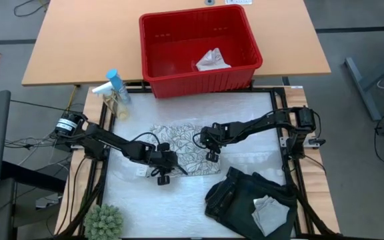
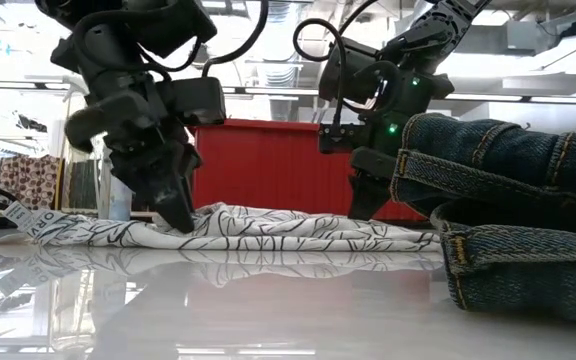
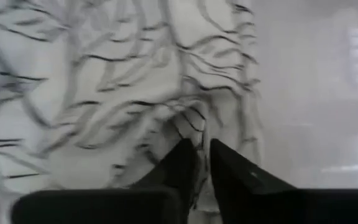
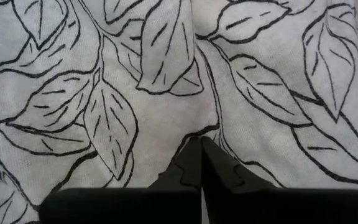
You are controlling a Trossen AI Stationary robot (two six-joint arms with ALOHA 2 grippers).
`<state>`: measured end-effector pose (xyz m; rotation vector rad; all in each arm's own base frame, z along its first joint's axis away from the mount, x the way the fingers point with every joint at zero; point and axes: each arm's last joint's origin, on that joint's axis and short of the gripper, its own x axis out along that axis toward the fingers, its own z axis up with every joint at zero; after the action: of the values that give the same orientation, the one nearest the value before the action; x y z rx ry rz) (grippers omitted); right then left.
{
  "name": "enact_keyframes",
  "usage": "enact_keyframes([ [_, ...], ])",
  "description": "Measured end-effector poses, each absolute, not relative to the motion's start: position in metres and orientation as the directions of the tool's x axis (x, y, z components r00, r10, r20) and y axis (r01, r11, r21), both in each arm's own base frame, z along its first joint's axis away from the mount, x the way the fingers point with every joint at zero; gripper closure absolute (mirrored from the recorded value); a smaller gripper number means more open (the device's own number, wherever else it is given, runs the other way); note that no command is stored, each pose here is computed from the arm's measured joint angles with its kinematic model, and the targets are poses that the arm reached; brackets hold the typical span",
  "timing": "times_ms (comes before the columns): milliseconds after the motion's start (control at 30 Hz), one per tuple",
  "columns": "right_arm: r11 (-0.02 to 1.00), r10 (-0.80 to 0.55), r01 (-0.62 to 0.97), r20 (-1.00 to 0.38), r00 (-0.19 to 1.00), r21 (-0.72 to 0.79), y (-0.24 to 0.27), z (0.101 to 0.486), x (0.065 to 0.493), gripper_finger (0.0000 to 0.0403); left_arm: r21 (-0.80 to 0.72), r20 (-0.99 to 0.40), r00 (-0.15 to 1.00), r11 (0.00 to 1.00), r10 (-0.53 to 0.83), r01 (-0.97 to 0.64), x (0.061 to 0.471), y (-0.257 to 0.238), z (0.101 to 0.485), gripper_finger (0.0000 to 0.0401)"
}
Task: Fold Laundry from Bin
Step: Fold the white from the red laundry bin
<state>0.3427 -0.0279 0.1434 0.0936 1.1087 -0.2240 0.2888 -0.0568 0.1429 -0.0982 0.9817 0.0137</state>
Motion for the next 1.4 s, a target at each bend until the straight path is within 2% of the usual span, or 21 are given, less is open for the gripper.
enact_keyframes([
  [67, 0.973, -0.132, 0.226, -0.895, 0.426, -0.037, -0.028, 0.143, 0.343, 0.0382, -0.11, -0.831, 0.552, 0.993, -0.071, -0.037, 0.289, -0.058, 0.143, 0.0383],
  [133, 0.974, -0.132, 0.225, -0.895, 0.426, -0.037, -0.028, 0.143, 0.343, 0.0382, -0.139, -0.821, 0.563, 0.989, -0.093, -0.04, 0.29, -0.059, 0.145, 0.0395],
  [567, 0.974, -0.125, 0.223, -0.896, 0.425, -0.03, -0.028, 0.143, 0.343, 0.0381, -0.277, -0.749, 0.643, 0.957, -0.162, -0.082, 0.275, -0.063, 0.186, 0.0399],
  [900, 0.975, -0.122, 0.222, -0.901, 0.416, -0.03, -0.027, 0.143, 0.342, 0.0381, -0.258, -0.821, 0.545, 0.963, -0.173, -0.081, 0.259, -0.077, 0.183, 0.0399],
  [1100, 0.975, -0.122, 0.221, -0.904, 0.411, -0.031, -0.027, 0.143, 0.341, 0.0381, -0.263, -0.807, 0.562, 0.963, -0.182, -0.066, 0.26, -0.082, 0.183, 0.0399],
  [1233, 0.975, -0.121, 0.221, -0.905, 0.409, -0.031, -0.027, 0.143, 0.341, 0.0381, -0.293, -0.811, 0.54, 0.955, -0.225, -0.041, 0.259, -0.082, 0.183, 0.0382],
  [1400, 0.975, -0.122, 0.221, -0.904, 0.409, -0.031, -0.027, 0.143, 0.341, 0.0381, -0.277, -0.819, 0.533, 0.96, -0.211, -0.046, 0.257, -0.081, 0.179, 0.0323],
])
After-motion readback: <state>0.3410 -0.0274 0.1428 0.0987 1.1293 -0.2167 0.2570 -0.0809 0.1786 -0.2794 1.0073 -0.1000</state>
